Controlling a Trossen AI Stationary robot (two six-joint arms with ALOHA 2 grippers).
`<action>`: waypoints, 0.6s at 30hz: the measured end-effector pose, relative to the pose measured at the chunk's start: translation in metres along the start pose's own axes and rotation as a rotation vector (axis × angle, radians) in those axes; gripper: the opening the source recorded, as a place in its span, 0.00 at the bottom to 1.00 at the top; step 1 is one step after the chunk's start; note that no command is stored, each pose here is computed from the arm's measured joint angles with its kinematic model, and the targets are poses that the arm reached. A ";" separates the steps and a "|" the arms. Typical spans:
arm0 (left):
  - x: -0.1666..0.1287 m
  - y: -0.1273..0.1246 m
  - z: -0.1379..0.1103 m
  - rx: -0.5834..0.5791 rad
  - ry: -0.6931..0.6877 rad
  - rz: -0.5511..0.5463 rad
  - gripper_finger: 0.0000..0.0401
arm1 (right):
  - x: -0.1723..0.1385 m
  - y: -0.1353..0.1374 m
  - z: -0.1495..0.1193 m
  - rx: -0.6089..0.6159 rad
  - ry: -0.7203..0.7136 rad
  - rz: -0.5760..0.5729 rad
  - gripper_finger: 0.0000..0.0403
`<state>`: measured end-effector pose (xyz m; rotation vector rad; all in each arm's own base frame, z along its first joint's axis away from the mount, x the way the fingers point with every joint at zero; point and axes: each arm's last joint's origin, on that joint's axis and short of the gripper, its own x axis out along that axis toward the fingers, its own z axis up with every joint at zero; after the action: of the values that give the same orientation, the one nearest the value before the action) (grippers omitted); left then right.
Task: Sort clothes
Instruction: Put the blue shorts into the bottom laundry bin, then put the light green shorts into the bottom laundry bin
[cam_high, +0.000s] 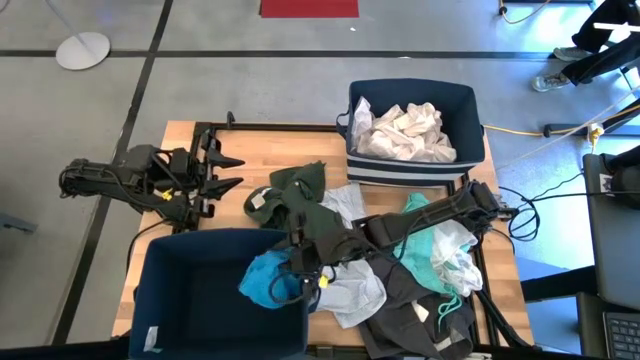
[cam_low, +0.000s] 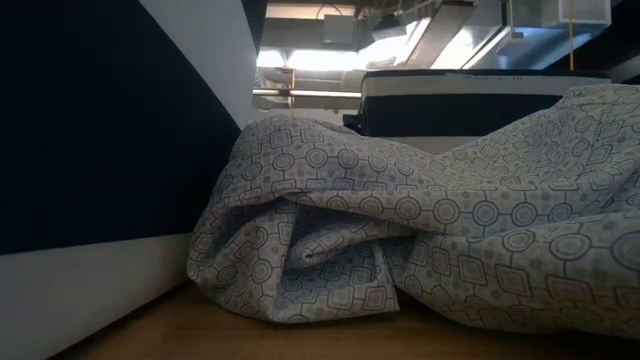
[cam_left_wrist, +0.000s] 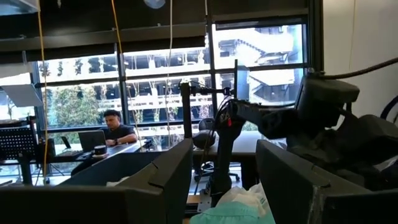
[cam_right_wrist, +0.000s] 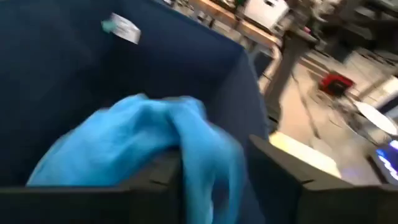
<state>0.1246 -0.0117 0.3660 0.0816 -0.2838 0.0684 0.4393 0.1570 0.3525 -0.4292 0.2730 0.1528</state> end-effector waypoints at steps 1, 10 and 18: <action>0.000 0.000 0.000 0.001 0.001 0.000 0.41 | -0.002 0.000 0.000 0.003 0.016 -0.018 0.44; 0.000 -0.001 -0.004 0.004 0.041 -0.006 0.41 | -0.054 0.005 0.026 -0.070 0.112 -0.237 0.64; 0.001 -0.001 -0.010 0.013 0.097 -0.012 0.41 | -0.128 0.012 0.036 -0.032 0.291 -0.489 0.65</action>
<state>0.1280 -0.0122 0.3567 0.0929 -0.1859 0.0617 0.3230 0.1717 0.4164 -0.5380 0.4430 -0.3872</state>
